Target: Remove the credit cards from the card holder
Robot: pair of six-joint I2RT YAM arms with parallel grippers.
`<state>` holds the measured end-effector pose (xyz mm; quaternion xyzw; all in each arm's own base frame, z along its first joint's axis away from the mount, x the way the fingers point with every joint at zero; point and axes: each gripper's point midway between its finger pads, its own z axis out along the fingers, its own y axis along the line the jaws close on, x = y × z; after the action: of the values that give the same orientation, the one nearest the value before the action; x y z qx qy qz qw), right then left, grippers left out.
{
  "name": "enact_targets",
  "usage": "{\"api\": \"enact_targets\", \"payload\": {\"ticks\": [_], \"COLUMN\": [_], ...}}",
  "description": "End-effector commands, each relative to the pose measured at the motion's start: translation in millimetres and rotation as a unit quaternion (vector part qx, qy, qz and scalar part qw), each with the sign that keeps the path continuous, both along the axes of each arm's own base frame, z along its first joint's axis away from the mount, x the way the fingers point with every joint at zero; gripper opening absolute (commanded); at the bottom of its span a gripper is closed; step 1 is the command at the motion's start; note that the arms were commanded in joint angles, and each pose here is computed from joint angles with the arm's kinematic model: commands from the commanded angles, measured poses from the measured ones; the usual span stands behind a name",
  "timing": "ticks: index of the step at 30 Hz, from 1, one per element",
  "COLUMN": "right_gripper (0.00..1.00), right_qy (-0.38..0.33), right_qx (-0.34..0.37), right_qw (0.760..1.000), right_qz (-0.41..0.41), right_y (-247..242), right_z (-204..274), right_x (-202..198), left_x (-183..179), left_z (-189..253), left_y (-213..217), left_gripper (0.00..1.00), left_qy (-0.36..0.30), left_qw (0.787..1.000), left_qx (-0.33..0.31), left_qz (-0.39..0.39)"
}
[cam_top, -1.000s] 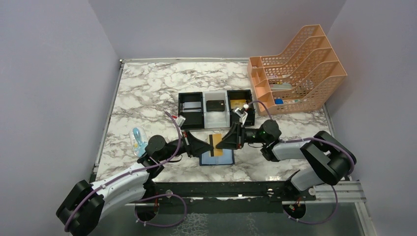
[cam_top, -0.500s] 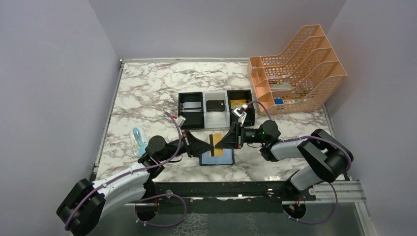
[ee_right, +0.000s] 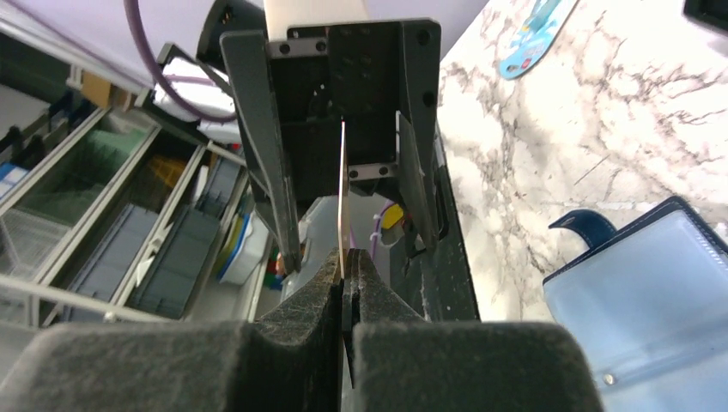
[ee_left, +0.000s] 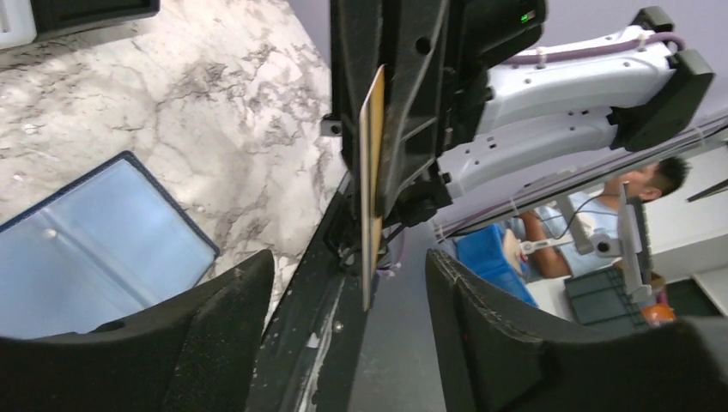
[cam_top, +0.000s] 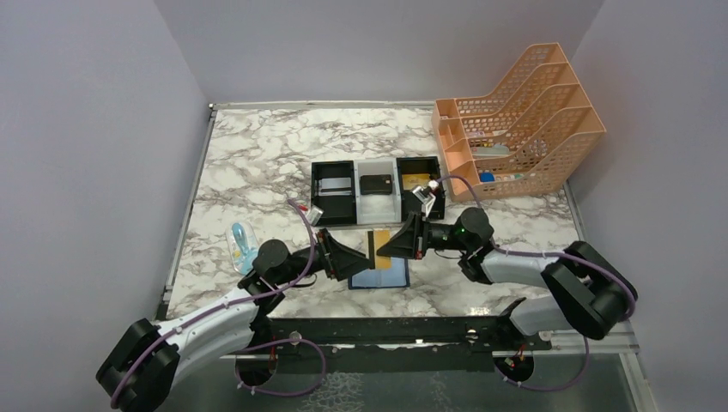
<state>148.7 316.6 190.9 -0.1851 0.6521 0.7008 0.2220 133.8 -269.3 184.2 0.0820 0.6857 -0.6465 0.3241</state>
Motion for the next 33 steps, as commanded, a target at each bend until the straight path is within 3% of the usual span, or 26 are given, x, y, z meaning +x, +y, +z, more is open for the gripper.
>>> {"api": "enact_targets", "payload": {"ticks": [1,5,14,16,20,23,27,33], "right_gripper": [0.01,0.01,0.01,0.01,0.01,0.01,0.01,0.01], "right_qy": [-0.025,-0.053,-0.148,-0.168,-0.2,-0.215,-0.229,-0.21], "right_qx": [-0.05,-0.108,-0.189,-0.207,-0.245,-0.279,-0.323,-0.417], "right_qw": [0.996,0.984,0.939,0.927,0.898,0.871,0.834,0.757], "right_qz": [-0.074,-0.134,-0.247,-0.264,-0.305,-0.342,-0.384,-0.456], "right_y": [-4.2,-16.2,-54.0,-61.5,-79.8,-96.6,-114.6,-149.5], "right_z": [-9.5,-17.0,-8.1,-6.3,-4.5,-7.4,-10.1,-19.6], "right_x": [21.7,37.2,63.6,68.7,81.3,92.8,110.5,149.1], "left_x": [6.0,21.4,59.3,67.1,66.6,73.0,85.3,81.3], "left_z": [-8.2,-27.2,-39.2,-29.4,2.2,13.9,-2.0,-28.4], "left_y": [2.3,13.6,75.5,85.8,88.3,97.3,128.7,136.7], "left_gripper": [0.82,0.99,0.99,0.99,0.99,0.99,0.99,0.99], "left_qy": [-0.007,-0.001,0.0,-0.001,0.0,-0.038,-0.044,-0.02], "left_qw": [0.999,0.99,0.916,0.901,0.897,0.884,0.837,0.818], "left_qx": [0.041,0.128,0.352,0.371,0.382,0.404,0.463,0.504], "left_qz": [0.017,0.062,0.194,0.223,0.221,0.23,0.287,0.277]}}
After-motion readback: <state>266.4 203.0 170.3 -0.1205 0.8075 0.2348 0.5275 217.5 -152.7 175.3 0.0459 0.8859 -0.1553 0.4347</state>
